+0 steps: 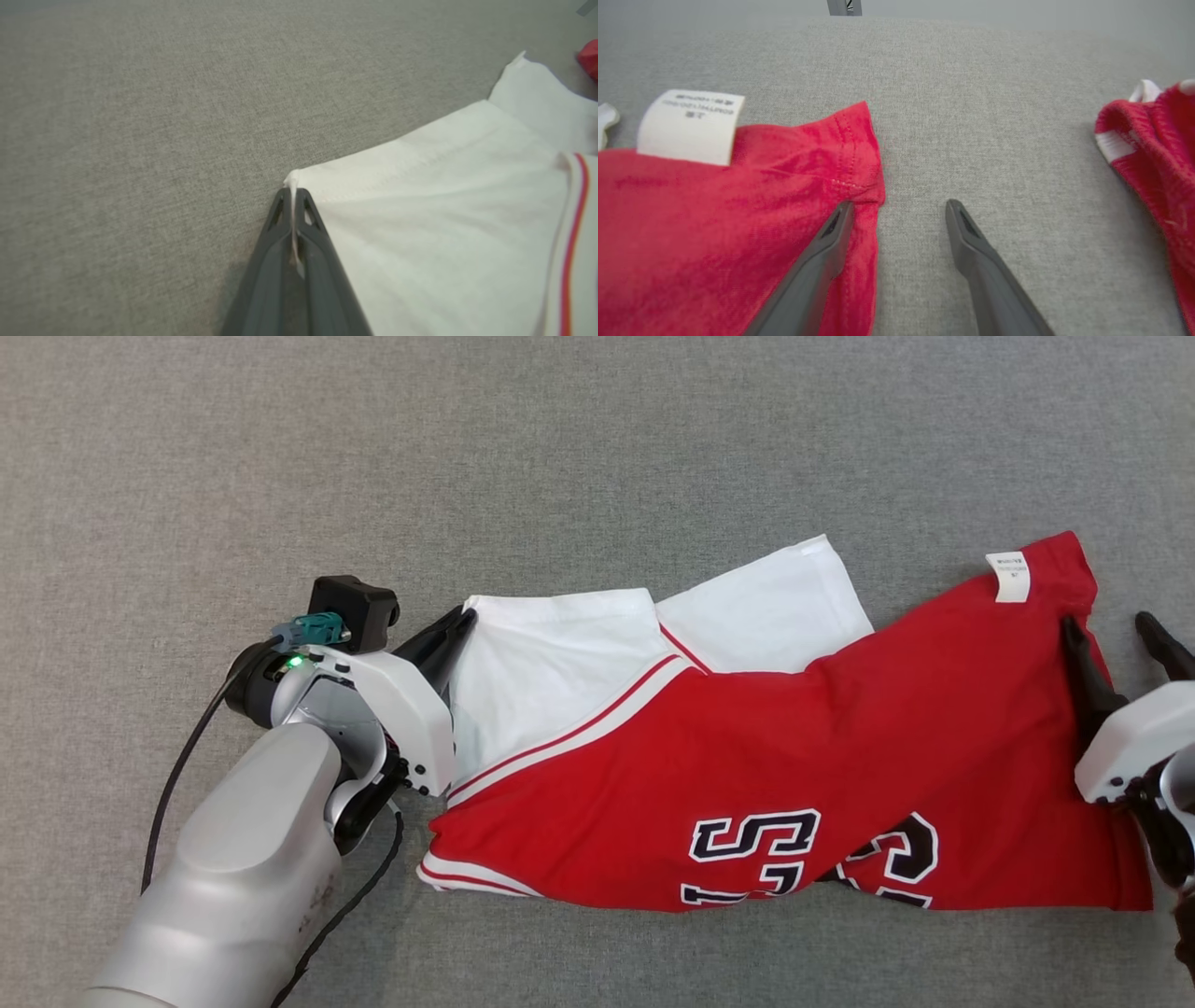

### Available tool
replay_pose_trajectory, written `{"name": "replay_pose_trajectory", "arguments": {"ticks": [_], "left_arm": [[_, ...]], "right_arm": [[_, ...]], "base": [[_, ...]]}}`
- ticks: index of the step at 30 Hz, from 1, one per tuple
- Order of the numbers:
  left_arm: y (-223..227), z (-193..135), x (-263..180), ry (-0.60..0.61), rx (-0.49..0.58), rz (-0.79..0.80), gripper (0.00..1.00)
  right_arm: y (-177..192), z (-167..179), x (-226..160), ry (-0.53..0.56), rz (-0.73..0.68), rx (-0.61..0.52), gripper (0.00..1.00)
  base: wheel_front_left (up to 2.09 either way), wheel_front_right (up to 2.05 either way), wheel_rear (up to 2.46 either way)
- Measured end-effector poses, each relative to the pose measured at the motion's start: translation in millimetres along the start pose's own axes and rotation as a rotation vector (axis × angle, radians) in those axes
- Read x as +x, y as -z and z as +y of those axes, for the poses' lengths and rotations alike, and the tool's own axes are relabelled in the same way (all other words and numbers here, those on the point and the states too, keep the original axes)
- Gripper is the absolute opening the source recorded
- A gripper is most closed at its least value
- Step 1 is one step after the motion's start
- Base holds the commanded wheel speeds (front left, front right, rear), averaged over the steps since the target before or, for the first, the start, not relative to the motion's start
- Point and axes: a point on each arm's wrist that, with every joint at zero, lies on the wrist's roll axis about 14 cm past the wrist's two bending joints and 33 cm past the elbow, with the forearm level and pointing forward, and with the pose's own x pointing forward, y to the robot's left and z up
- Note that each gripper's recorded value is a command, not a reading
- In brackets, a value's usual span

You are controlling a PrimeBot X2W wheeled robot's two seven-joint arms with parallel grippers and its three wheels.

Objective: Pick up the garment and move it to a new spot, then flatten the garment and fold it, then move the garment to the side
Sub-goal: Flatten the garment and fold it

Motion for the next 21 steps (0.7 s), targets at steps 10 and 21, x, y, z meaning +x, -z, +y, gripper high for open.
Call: {"name": "replay_pose_trajectory", "arguments": {"ticks": [10, 21], "left_arm": [[0, 3, 4, 0.0, 0.0, -0.016, 0.0], [-9, 6, 0, -0.009, 0.003, -0.073, 0.0]], "right_arm": [[5, 18, 22, -0.081, 0.082, -0.09, 0.0], [4, 10, 9, -0.055, 0.023, -0.02, 0.0]], "base": [[0.0, 0.0, 0.0], [0.0, 0.0, 0.0]]}}
